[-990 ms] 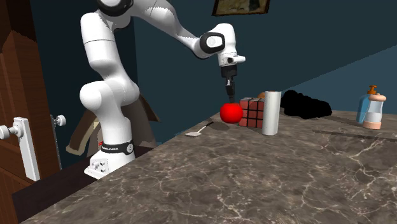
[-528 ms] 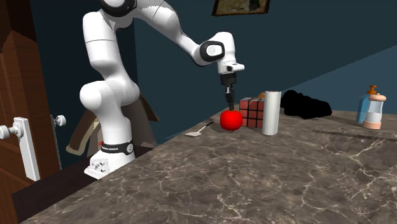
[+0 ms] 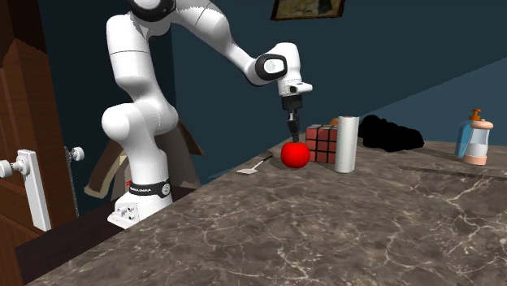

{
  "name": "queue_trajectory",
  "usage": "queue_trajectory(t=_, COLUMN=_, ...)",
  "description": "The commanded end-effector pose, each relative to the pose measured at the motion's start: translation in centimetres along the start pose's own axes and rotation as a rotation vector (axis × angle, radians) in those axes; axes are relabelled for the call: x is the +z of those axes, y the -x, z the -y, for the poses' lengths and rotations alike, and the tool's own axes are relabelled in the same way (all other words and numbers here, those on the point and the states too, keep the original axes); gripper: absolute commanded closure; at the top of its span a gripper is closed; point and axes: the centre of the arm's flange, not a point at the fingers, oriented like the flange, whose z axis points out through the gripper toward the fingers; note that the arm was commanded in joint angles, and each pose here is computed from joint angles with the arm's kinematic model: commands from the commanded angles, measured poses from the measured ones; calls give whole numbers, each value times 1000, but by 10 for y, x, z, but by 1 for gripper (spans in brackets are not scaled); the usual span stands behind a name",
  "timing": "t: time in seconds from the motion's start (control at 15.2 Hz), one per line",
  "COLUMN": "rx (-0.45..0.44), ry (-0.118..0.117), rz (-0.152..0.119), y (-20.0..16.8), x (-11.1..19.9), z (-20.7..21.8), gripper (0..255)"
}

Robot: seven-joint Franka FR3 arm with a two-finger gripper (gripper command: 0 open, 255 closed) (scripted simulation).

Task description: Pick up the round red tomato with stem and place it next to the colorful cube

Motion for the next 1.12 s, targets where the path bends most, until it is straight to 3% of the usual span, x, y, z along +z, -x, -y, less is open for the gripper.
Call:
queue_trajectory(t=0.0, rx=0, ry=0, rz=0, y=0, x=0, z=0, gripper=0)
queue_trajectory(t=0.33, rx=0, ry=0, rz=0, y=0, x=0, z=0, gripper=0)
queue_trajectory(t=0.59, rx=0, ry=0, rz=0, y=0, x=-50, z=0, gripper=0)
queue_trajectory(t=1.06, rx=0, ry=0, rz=0, y=0, x=-50, z=0, gripper=0)
